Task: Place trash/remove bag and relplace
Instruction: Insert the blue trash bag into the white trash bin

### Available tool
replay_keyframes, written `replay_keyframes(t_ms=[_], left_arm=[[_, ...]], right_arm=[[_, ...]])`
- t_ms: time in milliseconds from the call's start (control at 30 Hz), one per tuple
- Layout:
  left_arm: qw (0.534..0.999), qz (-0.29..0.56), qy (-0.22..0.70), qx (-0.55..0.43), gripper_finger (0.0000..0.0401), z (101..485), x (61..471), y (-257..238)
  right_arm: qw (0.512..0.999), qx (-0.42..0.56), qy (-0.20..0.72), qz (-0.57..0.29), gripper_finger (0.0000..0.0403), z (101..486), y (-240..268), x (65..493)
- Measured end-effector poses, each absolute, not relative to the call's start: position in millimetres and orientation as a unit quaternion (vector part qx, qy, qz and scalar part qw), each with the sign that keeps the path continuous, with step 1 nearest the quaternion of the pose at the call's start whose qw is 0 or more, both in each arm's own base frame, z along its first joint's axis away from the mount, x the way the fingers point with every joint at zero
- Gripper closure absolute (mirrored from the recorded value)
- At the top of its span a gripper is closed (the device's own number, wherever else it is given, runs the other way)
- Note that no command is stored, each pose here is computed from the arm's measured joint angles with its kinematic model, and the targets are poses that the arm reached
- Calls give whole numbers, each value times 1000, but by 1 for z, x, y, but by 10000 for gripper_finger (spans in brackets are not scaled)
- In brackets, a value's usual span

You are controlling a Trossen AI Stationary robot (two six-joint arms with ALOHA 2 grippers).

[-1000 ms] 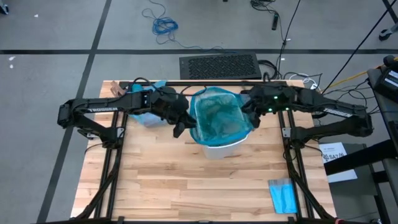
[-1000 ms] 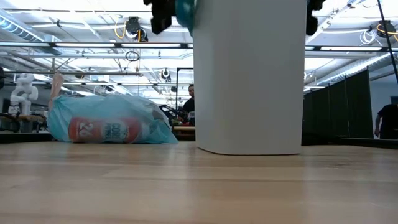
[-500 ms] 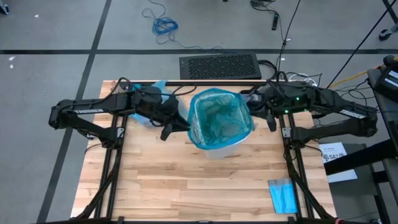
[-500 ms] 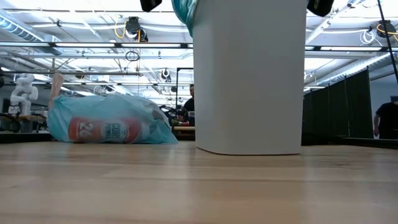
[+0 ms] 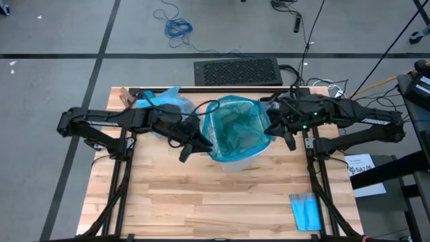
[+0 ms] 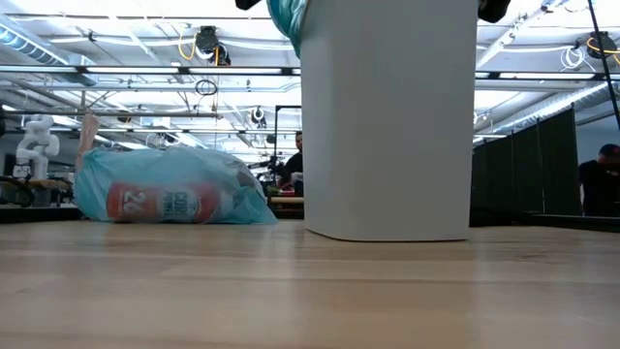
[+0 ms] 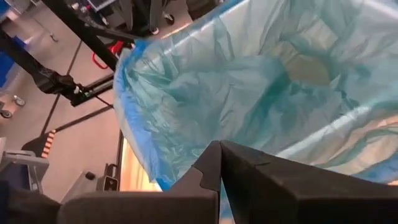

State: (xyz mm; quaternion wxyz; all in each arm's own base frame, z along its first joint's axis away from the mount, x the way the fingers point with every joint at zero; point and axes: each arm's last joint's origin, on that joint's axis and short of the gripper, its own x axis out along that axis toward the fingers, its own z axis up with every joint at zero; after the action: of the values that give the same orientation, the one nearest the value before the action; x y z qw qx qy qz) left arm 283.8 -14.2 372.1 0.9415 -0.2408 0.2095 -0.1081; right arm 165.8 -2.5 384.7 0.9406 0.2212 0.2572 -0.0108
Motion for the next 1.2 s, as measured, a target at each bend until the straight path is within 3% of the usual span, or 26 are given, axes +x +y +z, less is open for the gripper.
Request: replay_keyframes(t_ms=[233, 633, 1200], left_arm=[[920, -97, 241, -292, 288, 355, 302, -22], [928, -102, 188, -305, 288, 364, 307, -41], [930, -81, 184, -309, 288, 363, 307, -43]], right_arm=[[929, 215, 301, 19, 403, 378, 0, 164], [910, 216, 349, 51, 403, 374, 8, 145], [943, 218, 245, 47, 403, 398, 7, 120]])
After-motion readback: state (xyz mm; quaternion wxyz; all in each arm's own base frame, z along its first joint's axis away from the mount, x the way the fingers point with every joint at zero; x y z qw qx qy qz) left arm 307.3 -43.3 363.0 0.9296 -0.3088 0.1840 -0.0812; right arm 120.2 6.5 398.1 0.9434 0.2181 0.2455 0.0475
